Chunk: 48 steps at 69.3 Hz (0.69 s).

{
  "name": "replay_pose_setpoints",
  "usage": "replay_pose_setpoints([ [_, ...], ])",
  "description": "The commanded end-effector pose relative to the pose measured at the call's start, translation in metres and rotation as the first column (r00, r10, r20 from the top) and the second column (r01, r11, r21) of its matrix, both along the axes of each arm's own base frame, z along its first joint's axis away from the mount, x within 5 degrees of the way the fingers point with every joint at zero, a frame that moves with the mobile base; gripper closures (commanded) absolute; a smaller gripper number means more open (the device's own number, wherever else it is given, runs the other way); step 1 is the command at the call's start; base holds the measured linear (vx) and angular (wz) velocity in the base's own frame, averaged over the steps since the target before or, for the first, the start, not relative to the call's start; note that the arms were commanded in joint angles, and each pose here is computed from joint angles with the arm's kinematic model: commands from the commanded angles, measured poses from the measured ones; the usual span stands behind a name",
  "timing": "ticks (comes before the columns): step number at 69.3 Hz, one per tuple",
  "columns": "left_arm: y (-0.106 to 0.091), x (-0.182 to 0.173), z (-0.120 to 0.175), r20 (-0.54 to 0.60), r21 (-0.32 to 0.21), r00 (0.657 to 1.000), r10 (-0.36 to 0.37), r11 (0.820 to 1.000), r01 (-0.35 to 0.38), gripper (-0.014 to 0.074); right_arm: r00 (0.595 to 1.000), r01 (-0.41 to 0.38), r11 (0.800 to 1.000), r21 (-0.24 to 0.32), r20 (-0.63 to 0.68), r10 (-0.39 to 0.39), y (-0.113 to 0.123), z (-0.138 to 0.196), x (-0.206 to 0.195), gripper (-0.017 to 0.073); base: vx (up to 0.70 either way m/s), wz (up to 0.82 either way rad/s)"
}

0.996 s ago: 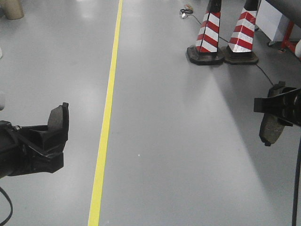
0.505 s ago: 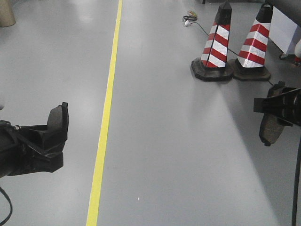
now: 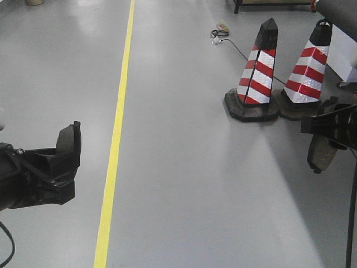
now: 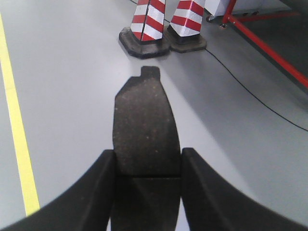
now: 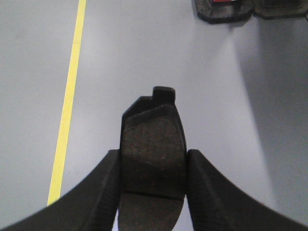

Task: Move and align brake pads A on conveyor
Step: 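Drive along the yellow floor line toward the striped cones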

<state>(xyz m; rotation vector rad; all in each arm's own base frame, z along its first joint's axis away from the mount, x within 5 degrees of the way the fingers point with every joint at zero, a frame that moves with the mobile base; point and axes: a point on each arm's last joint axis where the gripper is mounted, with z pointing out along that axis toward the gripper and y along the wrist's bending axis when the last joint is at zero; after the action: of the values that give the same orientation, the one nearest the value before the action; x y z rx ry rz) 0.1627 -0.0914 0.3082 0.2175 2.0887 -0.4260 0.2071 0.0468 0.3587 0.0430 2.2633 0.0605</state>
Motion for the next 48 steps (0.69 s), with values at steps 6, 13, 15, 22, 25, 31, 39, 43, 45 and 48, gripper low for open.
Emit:
replay_pose_setpoints([
  [6,-0.0031,0.0004,0.0178,0.104,-0.055,0.994,-0.024,0.998,0.03,0.0573,0.992,-0.026,1.0,-0.004,0.12,0.026,-0.0003,0.0184,0.0003,0.0555,0.65,-0.11],
  [13,-0.0031,0.0004,0.0178,0.104,-0.055,0.994,-0.024,0.998,0.03,0.0573,0.992,-0.026,1.0,-0.004,0.12,0.026,-0.0003,0.0184,0.0003,0.0555,0.65,-0.12],
  [15,-0.0031,0.0004,0.0178,0.104,-0.055,0.994,-0.024,0.998,0.03,0.0573,0.992,-0.026,1.0,-0.004,0.12,0.026,-0.0003,0.0184,0.0003,0.0555,0.64,-0.1],
  [22,-0.0031,0.0004,0.0178,0.104,-0.055,0.994,-0.024,0.998,0.03,0.0573,0.992,-0.026,1.0,-0.004,0.12,0.026,-0.0003,0.0184,0.0003,0.0555,0.63,-0.1],
  [25,-0.0031,0.0004,0.0178,0.104,-0.055,0.994,-0.024,0.998,0.03,0.0573,0.992,-0.026,1.0,-0.004,0.12,0.026,-0.0003,0.0184,0.0003,0.0555,0.63,-0.09],
  [31,-0.0031,0.0004,0.0178,0.104,-0.055,0.994,-0.024,0.998,0.03,0.0573,0.992,-0.026,1.0,-0.004,0.12,0.026,-0.0003,0.0184,0.0003,0.0555,0.62,-0.08],
  [39,-0.0031,0.0004,0.0178,0.104,-0.055,0.994,-0.024,0.998,0.03,0.0573,0.992,-0.026,1.0,-0.003,0.121,0.026,-0.0002,0.0185,0.0004,0.0555,0.61,-0.07],
  [43,-0.0031,0.0004,0.0178,0.104,-0.055,0.994,-0.024,0.998,0.03,0.0573,0.992,-0.026,1.0,-0.004,0.12,0.026,-0.0003,0.0184,0.0003,0.0555,0.61,-0.05],
  [45,-0.0031,0.0004,0.0178,0.104,-0.055,0.994,-0.024,0.998,0.03,0.0573,0.992,-0.026,1.0,-0.003,0.121,0.026,-0.0002,0.0185,0.0004,0.0555,0.61,-0.05],
  [48,-0.0031,0.0004,0.0178,0.104,-0.055,0.994,-0.024,0.998,0.03,0.0573,0.992,-0.026,1.0,-0.003,0.121,0.026,-0.0002,0.0185,0.0004,0.0555,0.6,-0.05],
])
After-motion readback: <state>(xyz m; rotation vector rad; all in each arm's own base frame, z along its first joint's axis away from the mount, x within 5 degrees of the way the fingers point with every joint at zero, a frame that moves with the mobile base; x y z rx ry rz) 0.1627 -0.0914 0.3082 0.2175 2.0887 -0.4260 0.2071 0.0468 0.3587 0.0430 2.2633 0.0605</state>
